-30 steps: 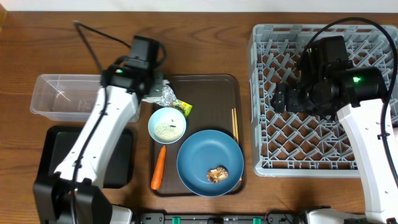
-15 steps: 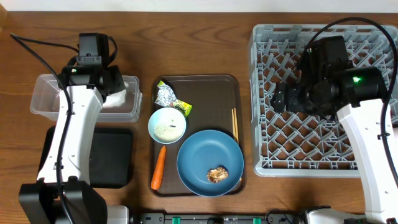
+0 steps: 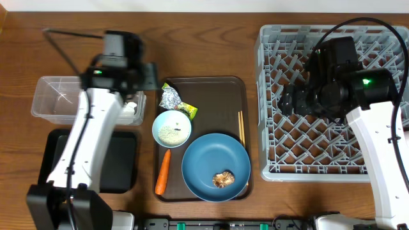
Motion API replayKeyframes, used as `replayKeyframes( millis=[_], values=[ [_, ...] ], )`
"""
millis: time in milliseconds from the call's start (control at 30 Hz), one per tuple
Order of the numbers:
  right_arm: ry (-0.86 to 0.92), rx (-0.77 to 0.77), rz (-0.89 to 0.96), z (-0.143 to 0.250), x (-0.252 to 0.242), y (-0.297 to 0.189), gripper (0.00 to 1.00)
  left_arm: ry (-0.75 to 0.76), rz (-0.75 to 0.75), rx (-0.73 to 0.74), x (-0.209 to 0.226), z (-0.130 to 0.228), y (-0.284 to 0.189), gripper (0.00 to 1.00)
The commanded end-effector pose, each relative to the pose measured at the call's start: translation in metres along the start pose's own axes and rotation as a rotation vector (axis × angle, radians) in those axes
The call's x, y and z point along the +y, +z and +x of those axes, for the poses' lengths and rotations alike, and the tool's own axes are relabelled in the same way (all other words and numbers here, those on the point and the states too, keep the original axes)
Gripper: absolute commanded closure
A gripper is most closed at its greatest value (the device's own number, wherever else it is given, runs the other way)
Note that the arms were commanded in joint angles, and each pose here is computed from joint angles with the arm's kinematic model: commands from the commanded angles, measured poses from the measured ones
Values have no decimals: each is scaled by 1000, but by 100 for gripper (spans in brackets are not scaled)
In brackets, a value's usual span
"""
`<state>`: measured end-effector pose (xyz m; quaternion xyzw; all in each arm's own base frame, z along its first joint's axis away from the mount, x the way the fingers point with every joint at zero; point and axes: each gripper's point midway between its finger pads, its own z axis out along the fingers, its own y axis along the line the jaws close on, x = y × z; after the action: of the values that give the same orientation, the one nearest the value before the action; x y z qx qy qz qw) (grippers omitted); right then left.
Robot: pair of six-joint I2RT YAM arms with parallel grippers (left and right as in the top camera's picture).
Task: Sort waste into correct bins and load items into the dishwasher rack
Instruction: 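Move the left gripper back toward the wrapper on the tray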
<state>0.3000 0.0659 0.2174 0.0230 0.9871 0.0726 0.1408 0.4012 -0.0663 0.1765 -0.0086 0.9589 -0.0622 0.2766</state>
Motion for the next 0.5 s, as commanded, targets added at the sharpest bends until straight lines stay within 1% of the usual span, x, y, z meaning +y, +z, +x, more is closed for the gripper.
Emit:
replayKeyframes(
  millis=[0,67,200,300,367,467],
  values=[
    [6,3,8,2,0,1,7,42,-98,39,-6,13,22,36],
    [16,3,8,2,0,1,7,-13,-140,58,-9,19,38,36],
    [22,2,8,2,0,1,7,-41,-148,127,-20,37,76,36],
    [22,3,8,2,0,1,6,-113,-166,162,-20,48,99,36],
    [21,4,8,2,0,1,6,-145,-173,168,-19,51,111,36],
    [21,3,8,2,0,1,6,-151,-171,163,-20,51,124,36]
  ],
)
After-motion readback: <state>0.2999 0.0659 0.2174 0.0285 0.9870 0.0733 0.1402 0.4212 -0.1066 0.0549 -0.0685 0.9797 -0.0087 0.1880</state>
